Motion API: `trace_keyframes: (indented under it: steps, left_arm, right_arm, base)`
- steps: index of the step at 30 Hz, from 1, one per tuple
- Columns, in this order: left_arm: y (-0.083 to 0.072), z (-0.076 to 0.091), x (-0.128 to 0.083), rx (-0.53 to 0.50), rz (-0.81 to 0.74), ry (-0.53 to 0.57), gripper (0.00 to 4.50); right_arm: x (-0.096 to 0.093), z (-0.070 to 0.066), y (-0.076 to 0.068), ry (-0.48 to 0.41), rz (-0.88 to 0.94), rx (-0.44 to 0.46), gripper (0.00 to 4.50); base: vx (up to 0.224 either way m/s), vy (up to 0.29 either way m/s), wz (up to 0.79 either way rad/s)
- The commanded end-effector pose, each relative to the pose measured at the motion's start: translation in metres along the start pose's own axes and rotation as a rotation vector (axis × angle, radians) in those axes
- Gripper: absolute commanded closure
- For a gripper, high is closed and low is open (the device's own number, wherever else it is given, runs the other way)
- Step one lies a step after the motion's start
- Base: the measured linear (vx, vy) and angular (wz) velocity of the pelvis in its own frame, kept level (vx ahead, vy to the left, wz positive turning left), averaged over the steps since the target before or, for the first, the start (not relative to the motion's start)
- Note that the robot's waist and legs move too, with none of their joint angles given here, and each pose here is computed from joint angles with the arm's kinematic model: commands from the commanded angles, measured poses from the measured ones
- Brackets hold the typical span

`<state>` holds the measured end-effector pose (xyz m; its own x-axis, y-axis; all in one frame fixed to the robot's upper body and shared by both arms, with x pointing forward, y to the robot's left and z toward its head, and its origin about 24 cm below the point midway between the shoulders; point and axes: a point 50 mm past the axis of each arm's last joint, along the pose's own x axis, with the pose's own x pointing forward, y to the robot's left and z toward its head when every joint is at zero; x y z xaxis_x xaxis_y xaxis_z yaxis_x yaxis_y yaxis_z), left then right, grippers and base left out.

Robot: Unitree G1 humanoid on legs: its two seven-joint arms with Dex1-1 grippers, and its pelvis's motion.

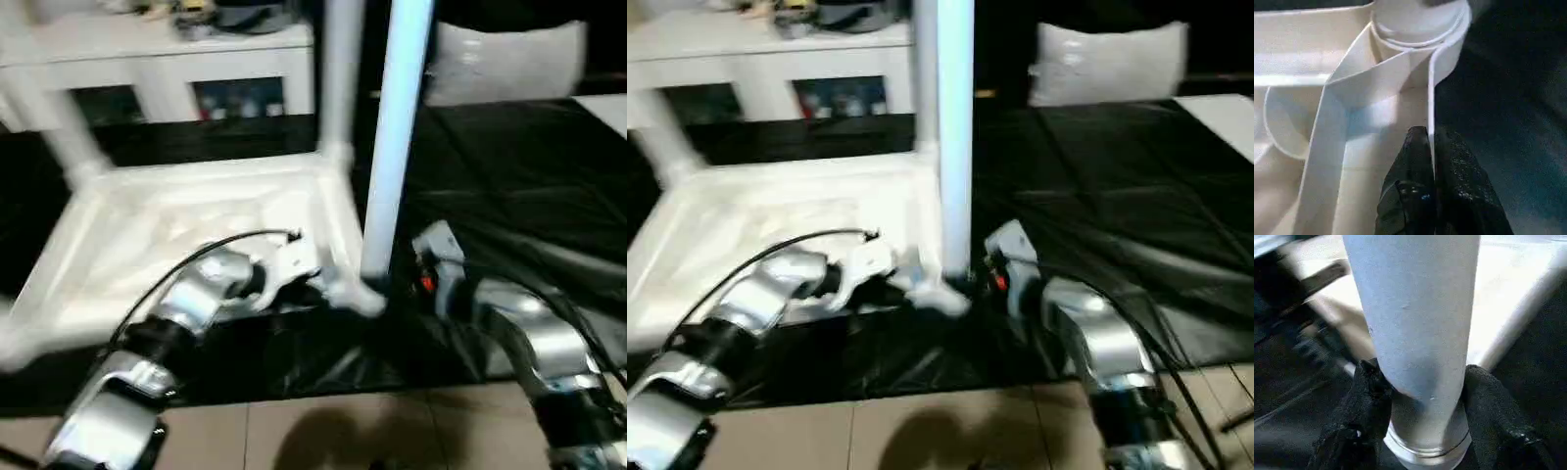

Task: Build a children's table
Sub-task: Rotate leg to tighten

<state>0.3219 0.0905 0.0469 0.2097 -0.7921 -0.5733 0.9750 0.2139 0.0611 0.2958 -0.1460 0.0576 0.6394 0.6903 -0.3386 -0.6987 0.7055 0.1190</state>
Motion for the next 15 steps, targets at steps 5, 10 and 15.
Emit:
trace_keyframes:
  steps: [5,10,15]
  left_arm:
    - [-0.001,0.031,0.026,-0.021,0.119,-0.067,4.5]
    - [0.0,0.027,0.022,-0.014,0.133,-0.047,4.5]
    - [0.002,0.019,0.015,0.008,0.134,-0.023,4.5]
  right_arm:
    - [0.04,0.005,0.015,-0.036,-0.141,0.072,2.0]
    - [0.036,0.007,0.018,-0.057,-0.095,0.036,1.51]
    - [0.024,0.003,0.011,-0.059,-0.072,-0.006,1.07]
  base:
    - [0.0,0.0,0.0]
    - [0.0,0.0,0.0]
    - [0.0,0.0,0.0]
